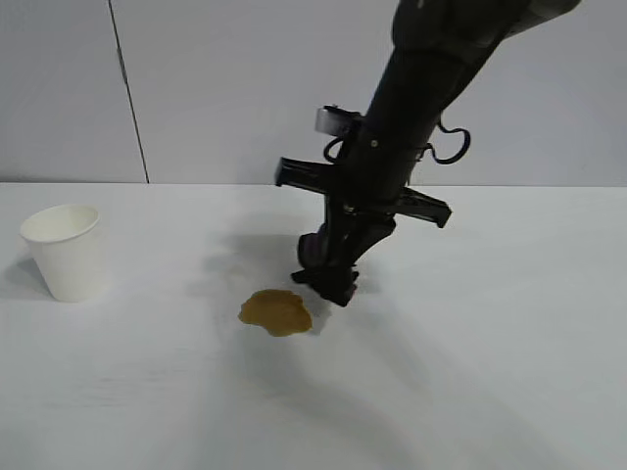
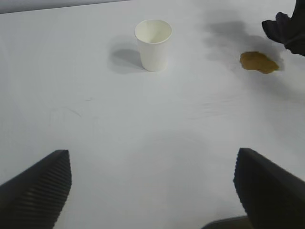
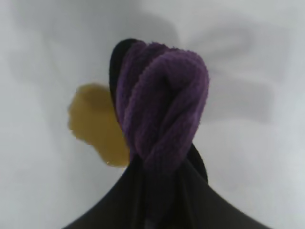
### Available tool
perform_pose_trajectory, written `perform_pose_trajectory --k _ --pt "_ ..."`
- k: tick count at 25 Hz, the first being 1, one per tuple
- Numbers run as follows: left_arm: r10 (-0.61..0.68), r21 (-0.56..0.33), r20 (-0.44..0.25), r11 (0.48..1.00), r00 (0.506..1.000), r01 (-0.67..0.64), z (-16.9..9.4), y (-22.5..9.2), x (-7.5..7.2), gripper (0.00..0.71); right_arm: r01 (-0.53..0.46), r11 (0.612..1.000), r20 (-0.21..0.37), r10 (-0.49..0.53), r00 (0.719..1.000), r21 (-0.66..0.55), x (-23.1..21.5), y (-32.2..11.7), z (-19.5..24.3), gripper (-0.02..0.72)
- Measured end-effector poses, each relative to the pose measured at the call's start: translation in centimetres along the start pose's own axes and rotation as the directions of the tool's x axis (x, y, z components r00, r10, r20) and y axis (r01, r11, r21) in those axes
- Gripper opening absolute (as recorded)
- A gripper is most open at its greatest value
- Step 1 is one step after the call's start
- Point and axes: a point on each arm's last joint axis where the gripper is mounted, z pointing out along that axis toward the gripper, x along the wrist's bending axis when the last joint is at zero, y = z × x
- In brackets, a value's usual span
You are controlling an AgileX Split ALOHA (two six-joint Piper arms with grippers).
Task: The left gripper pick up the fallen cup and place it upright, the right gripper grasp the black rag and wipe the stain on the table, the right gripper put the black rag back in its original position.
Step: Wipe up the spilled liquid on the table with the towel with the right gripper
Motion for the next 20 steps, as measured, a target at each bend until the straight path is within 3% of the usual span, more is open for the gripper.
perform_pose_trajectory --k 9,20 --pt "0.000 0.000 0.000 1.000 1.000 0.000 0.0 0.0 0.0 0.664 0.059 0.998 -0.051 -0.059 0.997 -0.004 3.8 -1.2 0.9 0.094" --pt "0.000 0.000 0.000 1.000 1.000 0.000 0.0 0.0 0.0 0.664 0.030 1.000 -0.036 -0.030 0.999 0.006 2.9 -1.1 3.7 0.094"
